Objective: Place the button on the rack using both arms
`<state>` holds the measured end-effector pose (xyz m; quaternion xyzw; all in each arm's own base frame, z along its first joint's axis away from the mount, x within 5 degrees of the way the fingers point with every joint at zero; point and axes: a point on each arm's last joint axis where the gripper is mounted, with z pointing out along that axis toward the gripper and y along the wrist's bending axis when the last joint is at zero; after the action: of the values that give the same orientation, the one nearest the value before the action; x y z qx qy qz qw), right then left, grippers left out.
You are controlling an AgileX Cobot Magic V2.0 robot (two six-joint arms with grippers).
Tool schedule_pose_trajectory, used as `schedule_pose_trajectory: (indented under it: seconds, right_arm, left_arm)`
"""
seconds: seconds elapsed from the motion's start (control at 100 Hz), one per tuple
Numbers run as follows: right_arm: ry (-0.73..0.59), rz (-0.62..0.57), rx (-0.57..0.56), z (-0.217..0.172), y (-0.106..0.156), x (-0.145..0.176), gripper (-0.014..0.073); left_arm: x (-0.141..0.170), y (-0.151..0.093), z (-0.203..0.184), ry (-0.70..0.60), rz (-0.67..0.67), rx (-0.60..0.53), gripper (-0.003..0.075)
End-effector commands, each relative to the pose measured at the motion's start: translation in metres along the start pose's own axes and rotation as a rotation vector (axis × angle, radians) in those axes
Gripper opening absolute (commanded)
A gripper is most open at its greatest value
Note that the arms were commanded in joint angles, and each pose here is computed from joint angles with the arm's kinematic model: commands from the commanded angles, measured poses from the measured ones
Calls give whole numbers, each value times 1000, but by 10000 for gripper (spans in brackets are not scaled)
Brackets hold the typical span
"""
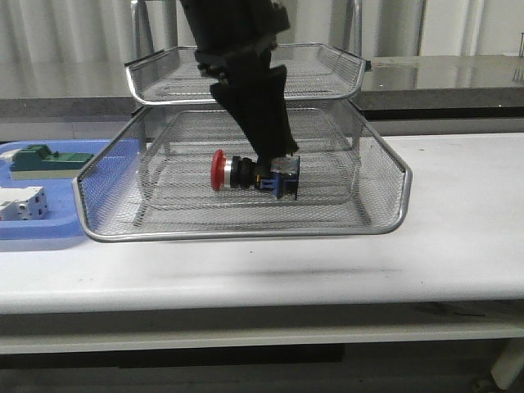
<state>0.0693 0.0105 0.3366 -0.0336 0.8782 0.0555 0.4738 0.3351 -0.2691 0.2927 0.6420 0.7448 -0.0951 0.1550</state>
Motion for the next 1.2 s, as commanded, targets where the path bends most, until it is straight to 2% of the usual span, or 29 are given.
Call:
schedule_pose_trajectory:
  seconds: [0.0,0.1,0.25,0.37,0.5,0.79,1.01,1.19]
  right_arm:
    - [-77,-10,7,-5,0,-11,-66]
    - [-77,-10,7,-5,0,-11,-66]
    - [-77,-10,7,-5,0,-11,-66]
    - [-77,-10,7,-5,0,-11,-66]
    - [-77,-10,7,-5,0,-11,-66]
    - [-77,-10,7,-5,0,-11,-66]
    - [-77,-10,7,-5,0,-11,-66]
    - [-77,-10,7,-5,0,-11,-66]
  left_arm:
    - [-8,-16,-58,-98,10,-70,515]
    - [-4,-21,-82,-110,-30,-134,514]
    - [9,-26,-124,-104,-217,-302,512]
    - [22,-30,-158,-85,-235,-460,512]
    - [38,-37,-192,-145,-312,-530,512]
    - [110,-45,-257,-301,-643,-717,510]
    - [165,-66,-274,-469,-791,-868,510]
    - [201,-95,-256,-584,-875,-953,510]
